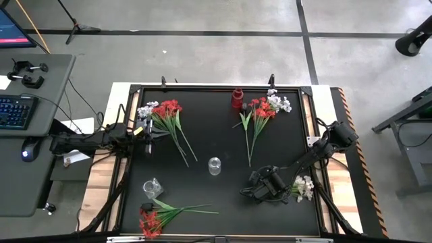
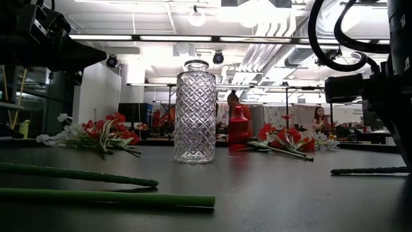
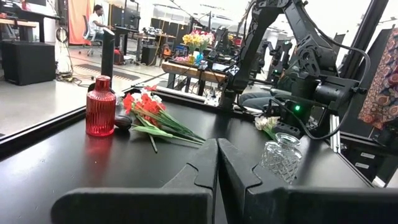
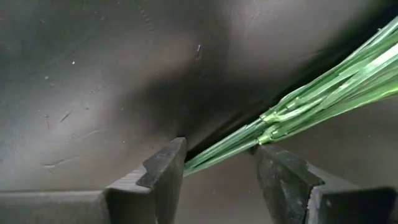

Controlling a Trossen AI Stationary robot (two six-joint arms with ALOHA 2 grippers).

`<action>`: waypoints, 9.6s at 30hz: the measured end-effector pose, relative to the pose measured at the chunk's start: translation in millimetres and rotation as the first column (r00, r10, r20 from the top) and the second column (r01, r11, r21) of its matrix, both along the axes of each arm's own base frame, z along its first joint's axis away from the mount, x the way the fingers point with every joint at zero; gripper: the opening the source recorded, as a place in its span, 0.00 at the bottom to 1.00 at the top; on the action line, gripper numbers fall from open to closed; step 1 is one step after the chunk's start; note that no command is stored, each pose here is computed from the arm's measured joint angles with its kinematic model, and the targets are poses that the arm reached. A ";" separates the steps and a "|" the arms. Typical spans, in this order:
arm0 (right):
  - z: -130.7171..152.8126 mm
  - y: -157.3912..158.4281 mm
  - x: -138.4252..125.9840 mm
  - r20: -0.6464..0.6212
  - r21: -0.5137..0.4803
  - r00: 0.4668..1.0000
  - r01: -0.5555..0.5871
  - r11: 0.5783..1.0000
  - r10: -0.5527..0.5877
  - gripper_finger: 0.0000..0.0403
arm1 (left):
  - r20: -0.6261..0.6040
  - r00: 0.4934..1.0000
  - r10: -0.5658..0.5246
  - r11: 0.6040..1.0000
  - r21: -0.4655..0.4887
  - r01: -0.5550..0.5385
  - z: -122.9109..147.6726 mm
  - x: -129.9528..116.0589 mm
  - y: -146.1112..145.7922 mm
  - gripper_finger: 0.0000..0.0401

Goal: Sort flowers into vase by color
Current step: Put the bottom white flowers into the right transparent vase, then put the right white flowers into the right transparent vase

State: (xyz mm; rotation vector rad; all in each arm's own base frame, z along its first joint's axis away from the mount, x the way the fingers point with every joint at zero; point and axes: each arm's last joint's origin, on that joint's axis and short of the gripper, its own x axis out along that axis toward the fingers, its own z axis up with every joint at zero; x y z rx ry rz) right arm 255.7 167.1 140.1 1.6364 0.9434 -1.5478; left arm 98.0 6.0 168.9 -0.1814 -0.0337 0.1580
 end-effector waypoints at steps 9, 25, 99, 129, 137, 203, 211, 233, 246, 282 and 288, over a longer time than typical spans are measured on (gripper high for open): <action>-0.4 0.1 0.2 0.004 0.000 0.997 -0.075 0.997 0.075 0.46 | 0.000 1.000 0.000 1.000 0.000 0.000 0.0 0.0 0.0 0.00; 2.6 0.6 1.8 0.006 -0.025 0.932 -0.362 0.932 0.362 0.46 | 0.000 1.000 0.000 1.000 0.000 0.000 0.0 0.0 0.0 0.00; 133.1 -97.1 92.4 -0.210 -0.975 0.103 0.056 -0.216 0.972 0.00 | 0.000 1.000 0.000 1.000 0.000 0.000 0.0 0.0 0.0 0.00; 93.8 -108.2 64.8 -0.350 -0.931 0.057 0.085 -0.354 0.935 0.00 | 0.000 1.000 0.000 1.000 0.000 0.000 0.0 0.0 0.0 0.00; 92.9 -108.6 65.0 -0.352 -0.931 0.067 0.074 -0.357 0.934 0.00 | 0.000 1.000 0.000 1.000 0.000 0.000 0.0 0.0 0.0 0.00; 121.9 -115.6 17.3 -0.302 -0.915 -0.040 -0.270 -0.301 0.953 0.64 | 0.001 1.000 0.000 1.000 0.000 0.000 0.0 0.0 0.0 0.00; 132.6 -126.7 -25.7 -0.168 -0.886 0.062 -0.447 -0.123 0.984 0.64 | 0.000 1.000 0.000 1.000 0.000 0.000 0.0 0.0 0.0 0.00; 63.7 -263.8 2.6 0.364 -0.585 0.813 -0.180 0.791 0.454 0.64 | 0.000 1.000 0.000 1.000 0.000 0.000 0.0 0.0 0.0 0.00; 44.7 -307.3 80.5 0.388 -0.337 0.834 -0.267 0.903 0.391 0.64 | 0.000 1.000 0.000 1.000 0.000 0.000 0.0 0.0 0.0 0.00; -4.0 -312.5 76.8 0.250 -0.048 0.966 0.081 0.996 -0.067 0.25 | 0.000 1.000 0.000 1.000 0.000 0.000 0.0 0.0 0.0 0.00; -9.8 -311.2 74.7 0.196 -0.071 0.979 0.069 0.995 -0.054 0.16 | 0.001 1.000 0.000 1.000 0.000 0.000 0.1 0.0 0.0 0.00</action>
